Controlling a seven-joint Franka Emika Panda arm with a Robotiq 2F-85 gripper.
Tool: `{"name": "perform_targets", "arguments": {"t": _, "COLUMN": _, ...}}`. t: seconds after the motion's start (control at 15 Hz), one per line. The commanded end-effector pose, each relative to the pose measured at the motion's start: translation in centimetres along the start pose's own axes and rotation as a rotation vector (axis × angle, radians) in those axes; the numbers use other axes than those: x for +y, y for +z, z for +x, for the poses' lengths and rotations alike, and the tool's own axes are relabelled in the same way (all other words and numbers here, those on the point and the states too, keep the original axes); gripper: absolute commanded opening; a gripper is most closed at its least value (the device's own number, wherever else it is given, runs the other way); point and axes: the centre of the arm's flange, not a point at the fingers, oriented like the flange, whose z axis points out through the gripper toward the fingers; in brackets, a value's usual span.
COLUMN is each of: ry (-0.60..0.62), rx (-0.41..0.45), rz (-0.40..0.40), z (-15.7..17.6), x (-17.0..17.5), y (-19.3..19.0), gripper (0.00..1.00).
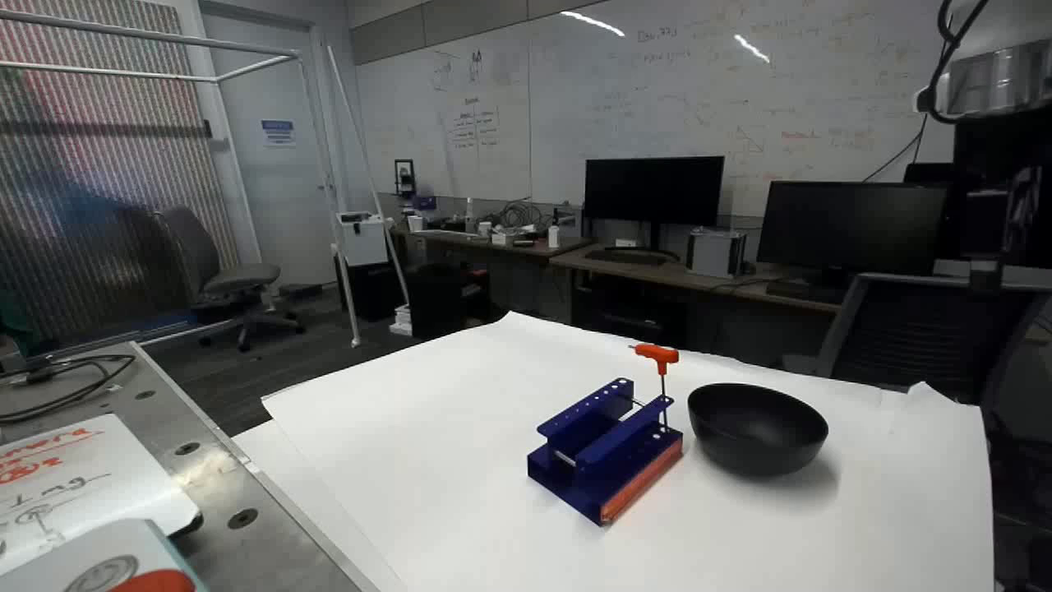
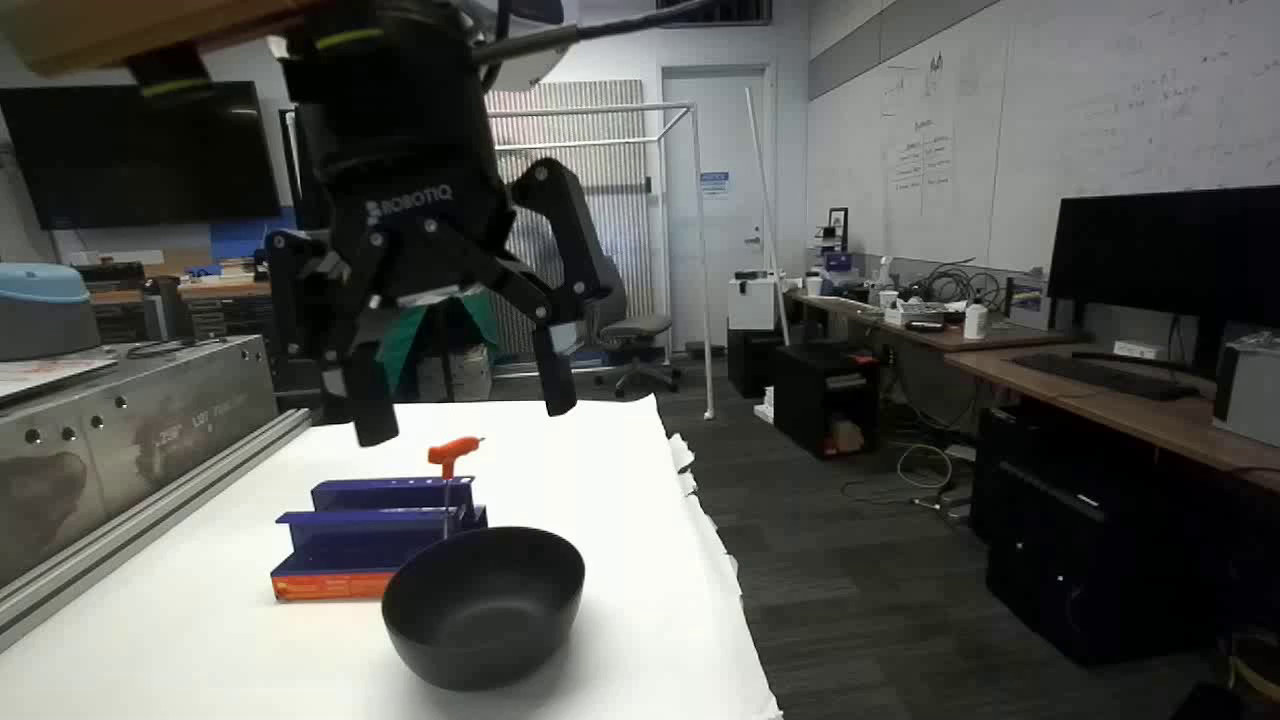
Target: Put the metal object with the orange handle in the bowl
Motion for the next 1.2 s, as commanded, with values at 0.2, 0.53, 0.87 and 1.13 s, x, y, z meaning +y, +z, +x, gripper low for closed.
{"name": "perform_targets", "arguments": {"t": 0.2, "ry": 0.005, "rx": 0.021, "rz": -0.001, "z": 0.0, "x": 0.2, "y": -0.9, "gripper": 1.00}}
{"name": "perform_targets", "arguments": {"t": 0.53, "ry": 0.007, "rx": 0.004, "rz": 0.119, "z": 6.2, "x": -5.6, "y": -1.9, "gripper": 1.00}}
{"name": "perform_targets", "arguments": {"t": 0.87, "ry": 0.080, "rx": 0.127, "rz": 0.133, "z": 13.1, "x": -11.8, "y": -0.6, "gripper": 1.00}}
{"name": "perform_targets", "arguments": {"t": 1.13, "ry": 0.124, "rx": 0.205, "rz": 0.133, "z": 18.0, "x": -14.4, "y": 1.5, "gripper": 1.00}}
